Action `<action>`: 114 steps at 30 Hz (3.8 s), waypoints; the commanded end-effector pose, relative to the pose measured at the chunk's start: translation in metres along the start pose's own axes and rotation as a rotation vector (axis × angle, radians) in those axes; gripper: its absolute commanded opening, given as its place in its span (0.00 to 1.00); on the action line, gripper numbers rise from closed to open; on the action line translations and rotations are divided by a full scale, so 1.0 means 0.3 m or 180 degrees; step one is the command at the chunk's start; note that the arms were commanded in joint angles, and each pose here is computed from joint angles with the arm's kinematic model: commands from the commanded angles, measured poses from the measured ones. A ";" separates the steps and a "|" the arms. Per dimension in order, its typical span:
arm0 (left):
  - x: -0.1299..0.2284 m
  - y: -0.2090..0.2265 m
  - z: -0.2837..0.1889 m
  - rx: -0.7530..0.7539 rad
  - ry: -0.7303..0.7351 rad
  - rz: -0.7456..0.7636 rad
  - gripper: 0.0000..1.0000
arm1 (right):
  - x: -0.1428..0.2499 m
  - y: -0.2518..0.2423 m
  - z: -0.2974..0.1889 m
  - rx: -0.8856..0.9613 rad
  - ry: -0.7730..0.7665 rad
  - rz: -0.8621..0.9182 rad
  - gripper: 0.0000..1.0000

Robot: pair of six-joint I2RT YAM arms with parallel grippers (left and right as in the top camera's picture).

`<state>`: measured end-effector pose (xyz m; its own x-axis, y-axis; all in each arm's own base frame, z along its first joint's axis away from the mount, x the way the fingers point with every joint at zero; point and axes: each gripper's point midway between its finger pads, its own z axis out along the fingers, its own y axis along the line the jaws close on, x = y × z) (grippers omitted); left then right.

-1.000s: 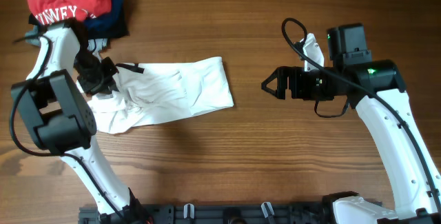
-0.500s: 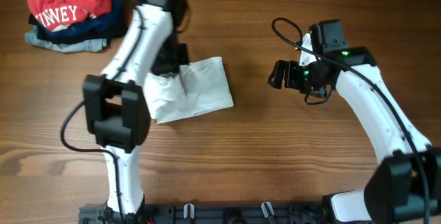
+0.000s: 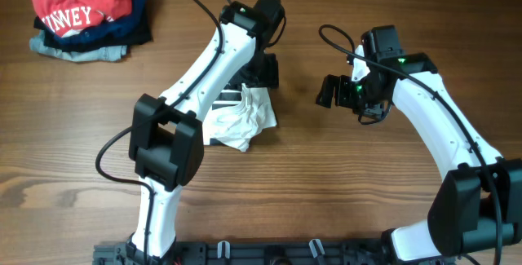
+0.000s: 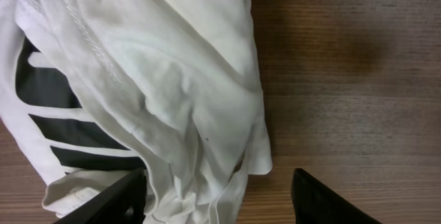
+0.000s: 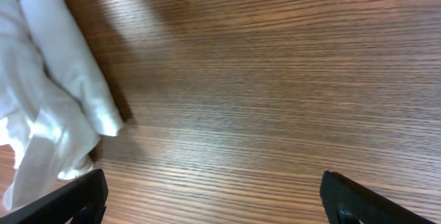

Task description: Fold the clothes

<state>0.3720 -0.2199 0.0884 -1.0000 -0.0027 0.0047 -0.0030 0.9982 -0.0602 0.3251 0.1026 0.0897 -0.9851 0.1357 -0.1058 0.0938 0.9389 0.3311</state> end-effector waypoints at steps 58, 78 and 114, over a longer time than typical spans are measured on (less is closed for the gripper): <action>0.076 0.845 -0.038 -0.0024 0.0269 -0.1980 0.80 | -0.061 0.523 0.360 0.0787 -0.0293 -0.0758 0.09; 0.072 0.845 -0.038 -0.0018 0.0255 -0.1906 0.81 | 0.058 0.668 0.106 -0.0331 0.0479 -0.1421 0.44; 0.068 0.839 -0.038 0.0022 0.0248 -0.1899 0.82 | 0.122 0.647 0.234 -0.1189 0.1071 -0.1174 0.25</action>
<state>0.3523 0.0341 0.0870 -0.8208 -0.5630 0.0969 -0.5671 0.8234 -0.0197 0.3422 0.2841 0.1147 -0.9627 -0.2589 -0.0788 -0.2573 0.7853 0.5631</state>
